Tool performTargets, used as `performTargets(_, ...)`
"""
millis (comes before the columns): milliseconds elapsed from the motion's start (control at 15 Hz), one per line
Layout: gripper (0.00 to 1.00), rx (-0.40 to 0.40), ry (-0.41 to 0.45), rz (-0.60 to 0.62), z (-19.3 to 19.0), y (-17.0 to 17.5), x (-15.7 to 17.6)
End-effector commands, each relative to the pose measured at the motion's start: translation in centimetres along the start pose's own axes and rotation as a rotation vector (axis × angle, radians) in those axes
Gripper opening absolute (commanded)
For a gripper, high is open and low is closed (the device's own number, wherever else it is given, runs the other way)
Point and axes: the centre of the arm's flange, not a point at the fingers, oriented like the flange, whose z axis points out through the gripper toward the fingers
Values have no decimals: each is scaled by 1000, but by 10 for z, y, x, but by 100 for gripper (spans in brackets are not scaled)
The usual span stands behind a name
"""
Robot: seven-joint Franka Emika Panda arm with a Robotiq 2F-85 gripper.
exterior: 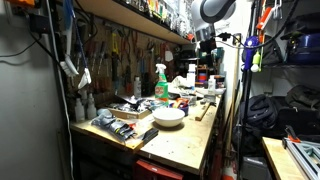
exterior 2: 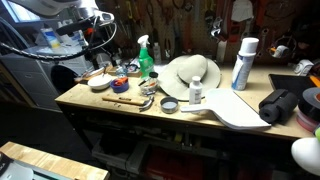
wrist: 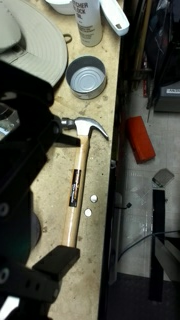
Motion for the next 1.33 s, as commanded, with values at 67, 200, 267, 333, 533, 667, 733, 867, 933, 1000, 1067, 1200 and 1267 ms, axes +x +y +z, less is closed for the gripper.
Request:
performTargets(67, 100, 39, 62, 79, -2, 0, 7)
performTargets(200, 100, 106, 147, 138, -11, 7, 21)
performTargets(267, 100, 146, 182, 169, -17, 12, 27)
performTargets(333, 100, 170, 224, 201, -21, 18, 33)
performTargets(533, 100, 223, 373, 298, -41, 34, 56)
performTargets(667, 100, 249, 481, 358, -53, 38, 74)
performTargets(733, 100, 251, 542, 383, -58, 39, 84)
performTargets(867, 100, 225, 673, 425, -67, 41, 100)
performTargets(933, 100, 223, 600, 382, -67, 41, 80)
performTargets(1000, 100, 216, 641, 396, -70, 41, 87)
performTargets(1067, 100, 214, 654, 403, -70, 41, 92)
performTargets(1200, 100, 213, 657, 408, -69, 41, 95)
performTargets(1267, 100, 209, 691, 459, -61, 40, 106)
